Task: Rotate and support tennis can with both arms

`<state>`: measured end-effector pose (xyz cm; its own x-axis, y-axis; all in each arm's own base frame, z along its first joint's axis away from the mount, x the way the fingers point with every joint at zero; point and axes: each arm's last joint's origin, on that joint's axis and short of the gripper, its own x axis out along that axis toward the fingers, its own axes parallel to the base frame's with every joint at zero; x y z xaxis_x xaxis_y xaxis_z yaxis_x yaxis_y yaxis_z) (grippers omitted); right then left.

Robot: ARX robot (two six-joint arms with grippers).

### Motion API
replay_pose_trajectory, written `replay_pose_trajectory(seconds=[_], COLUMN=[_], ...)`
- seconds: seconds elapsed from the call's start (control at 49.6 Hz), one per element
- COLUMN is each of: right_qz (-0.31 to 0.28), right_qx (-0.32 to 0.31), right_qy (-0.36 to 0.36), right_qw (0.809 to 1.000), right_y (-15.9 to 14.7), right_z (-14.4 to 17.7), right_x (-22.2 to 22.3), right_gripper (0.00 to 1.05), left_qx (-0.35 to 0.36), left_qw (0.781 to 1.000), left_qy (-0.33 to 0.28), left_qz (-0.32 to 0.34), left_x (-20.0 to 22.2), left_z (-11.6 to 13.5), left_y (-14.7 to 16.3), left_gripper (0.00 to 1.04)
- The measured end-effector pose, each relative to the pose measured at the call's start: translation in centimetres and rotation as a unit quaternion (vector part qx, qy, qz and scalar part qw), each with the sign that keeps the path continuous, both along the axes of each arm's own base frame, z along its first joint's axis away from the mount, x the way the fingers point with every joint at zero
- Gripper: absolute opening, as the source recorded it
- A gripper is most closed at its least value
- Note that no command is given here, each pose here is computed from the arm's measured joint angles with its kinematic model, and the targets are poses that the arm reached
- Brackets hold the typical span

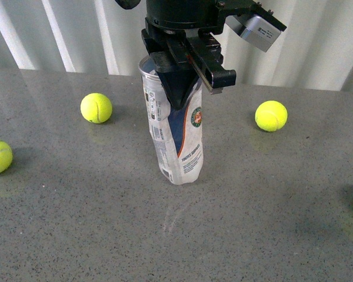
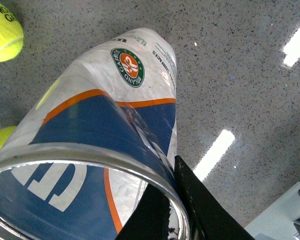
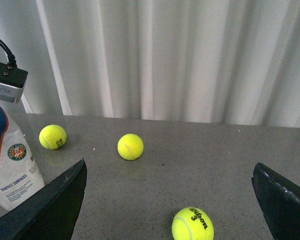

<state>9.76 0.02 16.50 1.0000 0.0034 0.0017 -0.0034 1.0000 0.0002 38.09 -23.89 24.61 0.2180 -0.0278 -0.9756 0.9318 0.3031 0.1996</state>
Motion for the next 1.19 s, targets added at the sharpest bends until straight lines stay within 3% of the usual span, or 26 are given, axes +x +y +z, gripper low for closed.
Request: replay_pose_trajectory(seconds=[0.081, 0.343, 0.646, 1.049, 1.191], right_qz=[0.0, 0.0, 0.0, 0.0, 0.0], right_qx=[0.0, 0.0, 0.0, 0.0, 0.0], right_qy=[0.0, 0.0, 0.0, 0.0, 0.0], right_qw=[1.0, 1.0, 1.0, 1.0, 1.0], right_y=[0.0, 0.0, 0.0, 0.0, 0.0], right_z=[0.0, 0.0, 0.0, 0.0, 0.0], right_x=[0.0, 0.0, 0.0, 0.0, 0.0], right_gripper=[0.97, 0.97, 0.97, 0.97, 0.97], left_qx=[-0.001, -0.004, -0.024, -0.032, -0.069], left_qw=[1.0, 1.0, 1.0, 0.999, 0.998], left_qy=[-0.002, 0.017, 0.004, -0.004, 0.0], left_qz=[0.0, -0.011, -0.017, -0.011, 0.001], left_x=[0.1, -0.6, -0.9, -1.9, -2.7], left_z=[-0.2, -1.0, 0.7, 2.3, 3.7], left_y=[-0.2, -0.8, -1.7, -1.3, -1.0], left_gripper=[0.04, 0.5, 0.98, 0.98, 0.98])
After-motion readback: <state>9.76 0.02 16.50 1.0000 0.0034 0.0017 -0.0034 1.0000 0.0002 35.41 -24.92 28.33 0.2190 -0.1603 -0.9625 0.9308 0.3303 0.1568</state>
